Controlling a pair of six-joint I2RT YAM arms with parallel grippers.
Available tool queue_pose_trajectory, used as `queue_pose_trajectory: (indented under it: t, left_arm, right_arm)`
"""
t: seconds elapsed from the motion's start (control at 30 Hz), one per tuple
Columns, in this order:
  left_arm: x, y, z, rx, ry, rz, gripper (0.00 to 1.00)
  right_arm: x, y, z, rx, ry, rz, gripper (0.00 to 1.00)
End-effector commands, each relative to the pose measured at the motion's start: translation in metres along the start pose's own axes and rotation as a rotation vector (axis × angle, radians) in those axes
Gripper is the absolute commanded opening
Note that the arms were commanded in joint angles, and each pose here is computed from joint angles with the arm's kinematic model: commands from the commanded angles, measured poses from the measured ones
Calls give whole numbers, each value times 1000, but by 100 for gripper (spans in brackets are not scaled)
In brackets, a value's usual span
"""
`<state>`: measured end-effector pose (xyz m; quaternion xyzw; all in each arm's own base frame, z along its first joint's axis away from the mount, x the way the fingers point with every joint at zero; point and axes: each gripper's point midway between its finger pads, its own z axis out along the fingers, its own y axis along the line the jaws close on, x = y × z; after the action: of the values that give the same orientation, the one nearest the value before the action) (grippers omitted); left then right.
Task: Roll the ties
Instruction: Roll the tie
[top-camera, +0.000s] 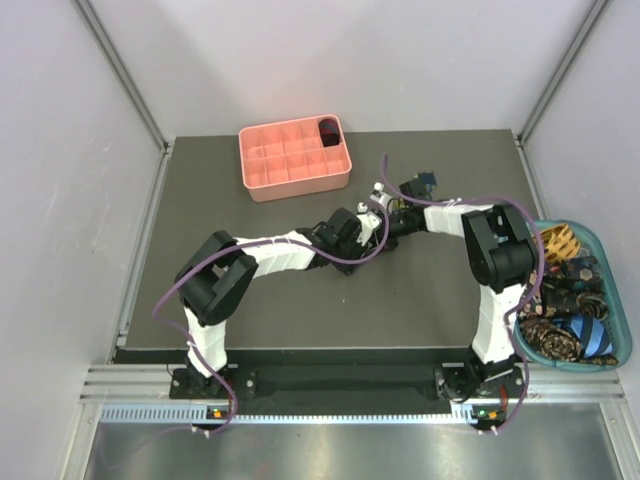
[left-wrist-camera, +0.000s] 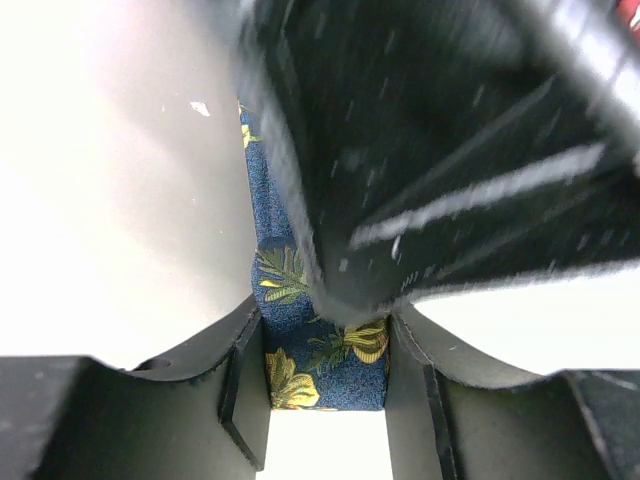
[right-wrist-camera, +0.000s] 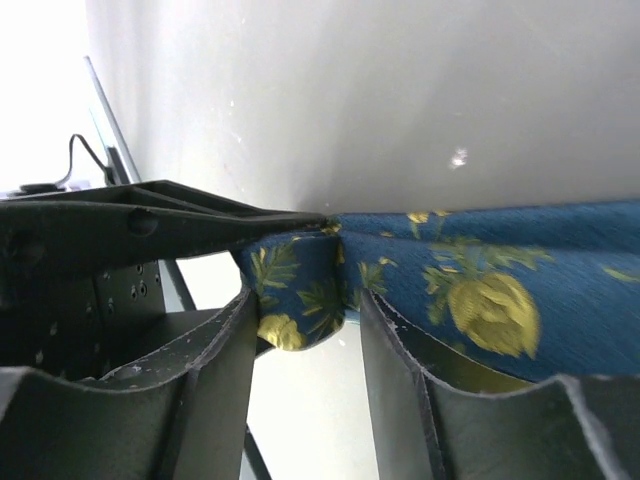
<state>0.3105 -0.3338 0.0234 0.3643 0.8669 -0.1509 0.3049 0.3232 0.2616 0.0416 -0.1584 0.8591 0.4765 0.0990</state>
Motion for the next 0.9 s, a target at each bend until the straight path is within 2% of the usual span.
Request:
queue_pose_trajectory:
  t: [0.0, 0.17, 0.33, 0.4, 0.57, 0.83, 0.87]
  left_arm:
    - [56, 0, 7, -4, 190, -11, 26]
    - [55, 0, 6, -12, 213, -16, 25]
    - [67, -1, 1, -15, 305, -43, 24]
    - [62, -2, 1, -12, 319, -49, 24]
    - [77, 0, -1, -41, 466, -73, 20]
    - [77, -5, 0, -21, 543, -80, 20]
    - [77, -4, -1, -24, 550, -79, 20]
  right_arm:
    - [-34, -4, -26, 24, -147, -41, 45]
    - [-46, -9, -57, 58, -290, 9, 47]
    - [-51, -14, -85, 145, -406, 10, 43]
    - [-45, -13, -93, 195, -438, -8, 44]
    - [-14, -9, -98, 300, -490, -65, 43]
    - [28, 5, -104, 460, -607, -149, 40]
    - [36, 15, -95, 453, -587, -192, 40]
